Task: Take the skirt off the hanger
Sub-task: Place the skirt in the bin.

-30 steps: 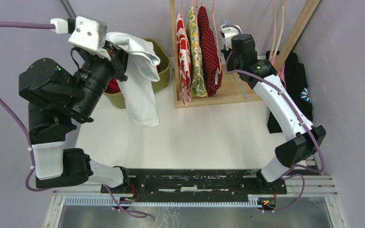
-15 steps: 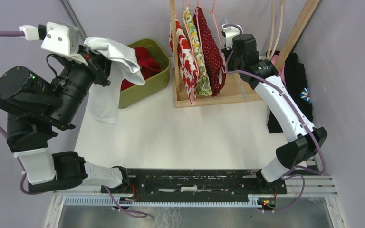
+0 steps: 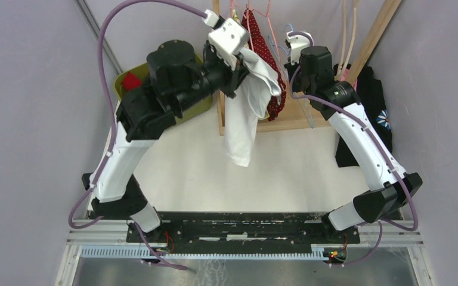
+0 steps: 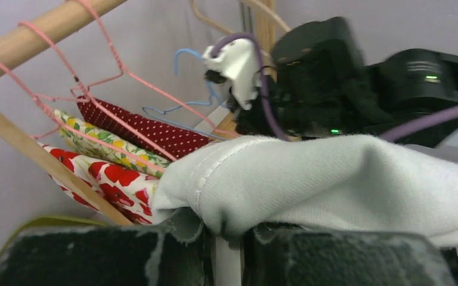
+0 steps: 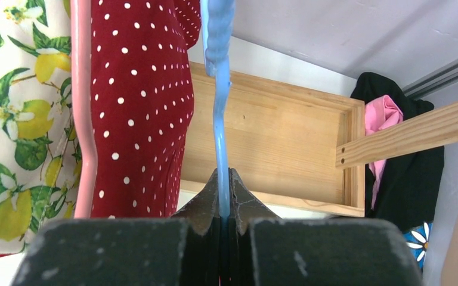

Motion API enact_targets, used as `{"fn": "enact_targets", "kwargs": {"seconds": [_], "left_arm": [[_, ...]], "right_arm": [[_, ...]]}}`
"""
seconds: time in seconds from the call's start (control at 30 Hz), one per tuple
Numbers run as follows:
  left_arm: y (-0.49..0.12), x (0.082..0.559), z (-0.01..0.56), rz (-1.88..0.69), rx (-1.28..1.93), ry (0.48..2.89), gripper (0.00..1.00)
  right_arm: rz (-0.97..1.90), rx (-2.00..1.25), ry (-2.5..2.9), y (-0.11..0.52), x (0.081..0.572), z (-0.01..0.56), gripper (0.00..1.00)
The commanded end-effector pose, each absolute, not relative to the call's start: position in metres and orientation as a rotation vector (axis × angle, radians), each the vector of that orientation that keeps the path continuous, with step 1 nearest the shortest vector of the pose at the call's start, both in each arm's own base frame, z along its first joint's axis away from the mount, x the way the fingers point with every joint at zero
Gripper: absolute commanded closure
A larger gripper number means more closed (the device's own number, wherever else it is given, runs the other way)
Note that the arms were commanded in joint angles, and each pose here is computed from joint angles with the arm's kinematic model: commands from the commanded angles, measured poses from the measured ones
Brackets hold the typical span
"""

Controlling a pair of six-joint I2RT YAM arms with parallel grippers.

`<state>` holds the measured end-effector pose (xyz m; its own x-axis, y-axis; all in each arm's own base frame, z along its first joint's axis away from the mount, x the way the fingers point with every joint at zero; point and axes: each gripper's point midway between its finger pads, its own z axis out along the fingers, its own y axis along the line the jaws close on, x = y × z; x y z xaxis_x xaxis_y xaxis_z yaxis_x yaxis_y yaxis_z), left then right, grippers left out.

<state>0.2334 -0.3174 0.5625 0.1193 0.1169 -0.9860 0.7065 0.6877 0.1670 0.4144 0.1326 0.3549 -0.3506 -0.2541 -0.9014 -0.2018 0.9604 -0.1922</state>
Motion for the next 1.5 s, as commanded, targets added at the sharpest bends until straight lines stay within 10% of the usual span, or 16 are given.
{"fn": "enact_targets", "kwargs": {"seconds": [0.0, 0.5, 1.47], "left_arm": [[-0.283, 0.252, 0.609, -0.701, 0.643, 1.273, 0.97], [-0.146, 0.374, 0.622, -0.284, 0.33, 1.252, 0.97], [0.003, 0.539, 0.395, -0.111, 0.174, 1.713, 0.97]], "right_arm": [[-0.028, -0.283, 1.849, 0.127, 0.406, 0.385, 0.99], [-0.049, -0.279, 1.843, 0.116, 0.388, 0.385, 0.99], [-0.051, -0.295, 1.899, 0.123, 0.4, 0.365, 0.99]]}}
